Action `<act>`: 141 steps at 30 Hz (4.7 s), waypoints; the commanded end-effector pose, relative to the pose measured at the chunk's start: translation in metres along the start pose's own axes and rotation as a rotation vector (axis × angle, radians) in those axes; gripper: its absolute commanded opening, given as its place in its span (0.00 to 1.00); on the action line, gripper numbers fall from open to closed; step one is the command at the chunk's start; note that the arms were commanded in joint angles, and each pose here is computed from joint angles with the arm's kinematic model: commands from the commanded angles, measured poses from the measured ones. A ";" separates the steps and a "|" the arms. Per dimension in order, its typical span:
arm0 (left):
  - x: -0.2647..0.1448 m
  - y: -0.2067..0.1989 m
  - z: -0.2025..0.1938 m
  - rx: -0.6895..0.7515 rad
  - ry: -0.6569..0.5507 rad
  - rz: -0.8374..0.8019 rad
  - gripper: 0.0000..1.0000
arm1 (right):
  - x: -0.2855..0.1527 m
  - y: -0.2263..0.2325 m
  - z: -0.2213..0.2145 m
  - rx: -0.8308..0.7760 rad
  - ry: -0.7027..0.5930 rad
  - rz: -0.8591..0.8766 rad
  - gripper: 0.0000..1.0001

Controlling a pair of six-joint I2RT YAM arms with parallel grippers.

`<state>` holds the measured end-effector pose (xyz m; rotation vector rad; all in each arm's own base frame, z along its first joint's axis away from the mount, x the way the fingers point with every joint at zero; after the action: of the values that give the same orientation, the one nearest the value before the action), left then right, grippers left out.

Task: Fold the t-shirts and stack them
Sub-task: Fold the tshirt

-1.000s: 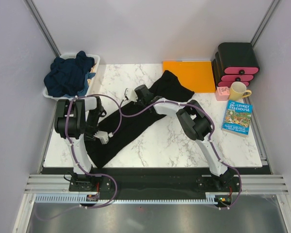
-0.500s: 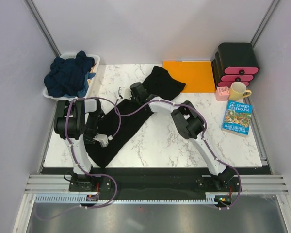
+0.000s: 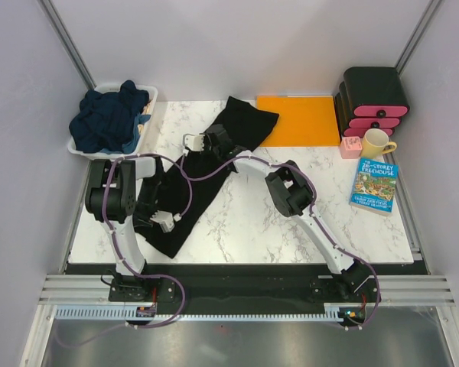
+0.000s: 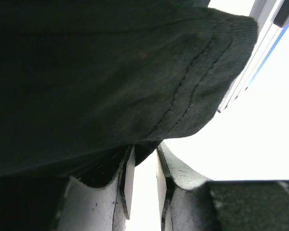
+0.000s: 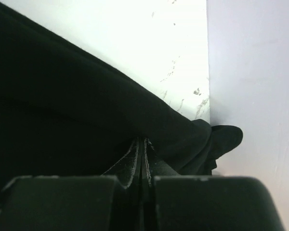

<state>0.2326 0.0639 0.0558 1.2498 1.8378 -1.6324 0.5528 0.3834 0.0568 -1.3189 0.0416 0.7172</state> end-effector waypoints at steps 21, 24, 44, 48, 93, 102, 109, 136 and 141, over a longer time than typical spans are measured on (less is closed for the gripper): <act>-0.030 -0.013 0.033 0.174 -0.062 0.162 0.49 | -0.074 -0.101 0.035 0.133 -0.065 -0.256 0.51; -0.046 -0.017 0.031 0.145 -0.088 0.198 0.51 | -0.090 -0.116 0.039 0.140 -0.051 -0.268 0.52; -0.144 0.011 -0.043 -0.624 -0.589 0.564 0.02 | -0.103 -0.053 -0.090 0.464 0.372 -0.047 0.00; -0.147 0.000 -0.051 -0.693 -0.624 0.605 0.02 | -0.089 -0.040 -0.112 0.455 0.400 -0.021 0.00; -0.188 -0.016 -0.062 -0.821 -0.644 0.984 0.02 | -0.066 -0.139 -0.067 0.023 0.080 -0.591 0.26; -0.200 -0.018 -0.059 -0.851 -0.736 1.061 0.02 | -0.141 -0.198 -0.061 0.293 0.273 -0.662 0.17; -0.213 -0.027 -0.076 -0.969 -0.833 1.145 0.02 | -0.164 -0.063 0.016 0.406 -0.022 0.332 0.00; -0.181 -0.074 -0.139 -1.379 -1.216 1.205 0.02 | -0.180 0.135 0.180 0.095 -0.224 0.791 0.00; -0.185 -0.089 -0.137 -1.372 -1.196 1.260 0.02 | -0.180 0.161 0.158 0.066 -0.150 0.834 0.00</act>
<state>0.3015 0.1349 0.2626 0.2912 0.6950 -0.0549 0.2730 0.4728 0.0662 -1.1237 0.4151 1.5059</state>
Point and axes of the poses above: each gripper's point midway between its finger pads, its own x axis out along the fingers, its own y axis along the line the jaws close on, z = x × y, the point moved 5 cm from there along -x, back along the fingers, and after that the axes turned 6 degrees about -x, right-handed, at the moved point
